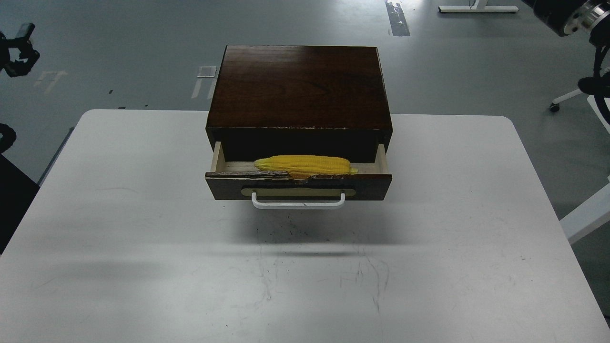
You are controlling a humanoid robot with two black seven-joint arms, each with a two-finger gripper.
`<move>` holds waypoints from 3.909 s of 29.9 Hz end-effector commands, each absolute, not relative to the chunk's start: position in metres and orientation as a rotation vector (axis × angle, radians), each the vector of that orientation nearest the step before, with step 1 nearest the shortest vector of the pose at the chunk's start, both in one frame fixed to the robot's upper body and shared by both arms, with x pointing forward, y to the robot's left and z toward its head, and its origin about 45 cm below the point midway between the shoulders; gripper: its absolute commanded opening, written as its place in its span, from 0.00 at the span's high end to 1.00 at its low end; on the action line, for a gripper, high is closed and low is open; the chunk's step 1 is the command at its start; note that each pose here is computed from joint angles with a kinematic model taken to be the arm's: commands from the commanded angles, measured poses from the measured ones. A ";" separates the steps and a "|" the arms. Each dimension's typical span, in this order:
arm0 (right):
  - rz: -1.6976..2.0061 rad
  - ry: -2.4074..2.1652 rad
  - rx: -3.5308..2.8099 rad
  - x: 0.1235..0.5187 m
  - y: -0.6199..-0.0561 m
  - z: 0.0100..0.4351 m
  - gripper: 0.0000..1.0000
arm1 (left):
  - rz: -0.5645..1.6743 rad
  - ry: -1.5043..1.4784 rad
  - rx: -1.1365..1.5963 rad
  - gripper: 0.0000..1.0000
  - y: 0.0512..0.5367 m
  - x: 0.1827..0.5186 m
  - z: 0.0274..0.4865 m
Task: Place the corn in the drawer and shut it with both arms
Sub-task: 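Release the corn and withdraw the right arm away from the box, then bring the left hand over to the front of the open drawer, then push the drawer front with the left hand into the box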
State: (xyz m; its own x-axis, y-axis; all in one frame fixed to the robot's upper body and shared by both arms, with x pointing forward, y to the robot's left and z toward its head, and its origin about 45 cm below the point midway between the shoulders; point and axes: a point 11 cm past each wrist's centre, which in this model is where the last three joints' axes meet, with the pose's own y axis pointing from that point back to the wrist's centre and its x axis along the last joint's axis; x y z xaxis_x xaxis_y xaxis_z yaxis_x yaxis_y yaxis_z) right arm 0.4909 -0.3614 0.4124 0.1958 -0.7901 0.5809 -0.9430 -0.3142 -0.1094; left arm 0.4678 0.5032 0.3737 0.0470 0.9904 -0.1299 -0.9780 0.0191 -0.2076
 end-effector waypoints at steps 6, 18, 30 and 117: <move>0.451 -1.973 2.246 0.480 -0.402 0.363 0.00 | 1.233 -0.331 -0.195 0.35 0.416 0.488 0.478; 0.413 -2.078 2.221 0.471 -0.438 0.369 0.00 | 0.590 -0.760 0.017 1.00 0.229 0.430 0.508; 0.210 -2.249 2.290 0.463 -0.484 0.367 0.00 | 0.013 -1.154 0.265 1.00 0.128 0.330 0.421; -0.485 -2.551 2.439 0.429 -0.484 0.243 0.00 | -0.364 -1.342 1.003 1.00 0.154 0.386 0.240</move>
